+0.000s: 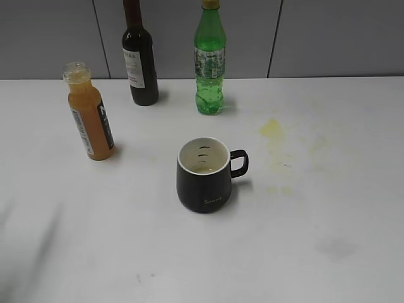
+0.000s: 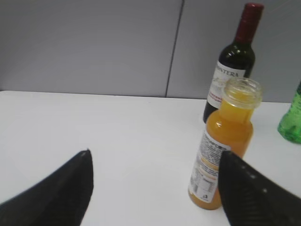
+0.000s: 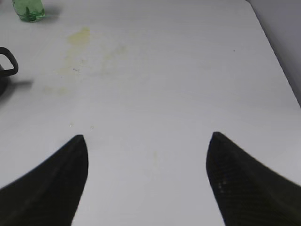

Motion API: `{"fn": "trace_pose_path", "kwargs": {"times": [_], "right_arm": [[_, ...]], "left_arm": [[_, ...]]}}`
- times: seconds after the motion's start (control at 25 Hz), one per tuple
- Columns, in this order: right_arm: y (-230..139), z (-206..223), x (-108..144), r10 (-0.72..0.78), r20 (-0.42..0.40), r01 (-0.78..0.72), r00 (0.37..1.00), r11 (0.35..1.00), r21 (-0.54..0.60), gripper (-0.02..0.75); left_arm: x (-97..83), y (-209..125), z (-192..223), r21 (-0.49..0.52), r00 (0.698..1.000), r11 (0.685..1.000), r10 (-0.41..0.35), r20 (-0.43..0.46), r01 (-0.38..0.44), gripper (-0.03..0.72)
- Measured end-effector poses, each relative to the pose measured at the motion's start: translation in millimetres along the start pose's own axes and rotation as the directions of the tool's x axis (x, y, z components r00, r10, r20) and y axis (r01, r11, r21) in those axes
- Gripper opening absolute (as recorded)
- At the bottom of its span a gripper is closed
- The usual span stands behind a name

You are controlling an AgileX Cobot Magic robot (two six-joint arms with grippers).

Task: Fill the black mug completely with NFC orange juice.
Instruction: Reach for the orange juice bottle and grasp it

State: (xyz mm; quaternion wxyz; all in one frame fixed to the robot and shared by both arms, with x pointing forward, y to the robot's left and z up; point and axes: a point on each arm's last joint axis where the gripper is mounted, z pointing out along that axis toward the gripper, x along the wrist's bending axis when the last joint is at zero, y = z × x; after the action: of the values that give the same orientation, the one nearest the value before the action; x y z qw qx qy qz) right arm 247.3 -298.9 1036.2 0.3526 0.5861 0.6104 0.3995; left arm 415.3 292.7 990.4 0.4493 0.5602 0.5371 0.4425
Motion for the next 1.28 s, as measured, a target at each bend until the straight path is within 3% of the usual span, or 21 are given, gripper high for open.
{"fn": "trace_pose_path", "kwargs": {"times": [0.24,0.48,1.28], "right_arm": [[0,0,0,0.0,-0.001,0.0,1.0,1.0,0.0,0.594],[0,0,0,0.001,-0.001,-0.001,1.0,1.0,0.0,0.591],[0,0,0,0.002,-0.002,-0.002,1.0,1.0,0.0,0.591]], "left_arm": [[-23.3,-27,35,0.002,0.992,0.998,0.066,0.11,-0.066,0.635],[-49.0,-52,63,0.035,0.961,0.99,0.127,0.244,-0.14,0.634],[-69.6,-79,159,0.051,0.96,0.988,0.126,0.251,-0.143,0.658]]}}
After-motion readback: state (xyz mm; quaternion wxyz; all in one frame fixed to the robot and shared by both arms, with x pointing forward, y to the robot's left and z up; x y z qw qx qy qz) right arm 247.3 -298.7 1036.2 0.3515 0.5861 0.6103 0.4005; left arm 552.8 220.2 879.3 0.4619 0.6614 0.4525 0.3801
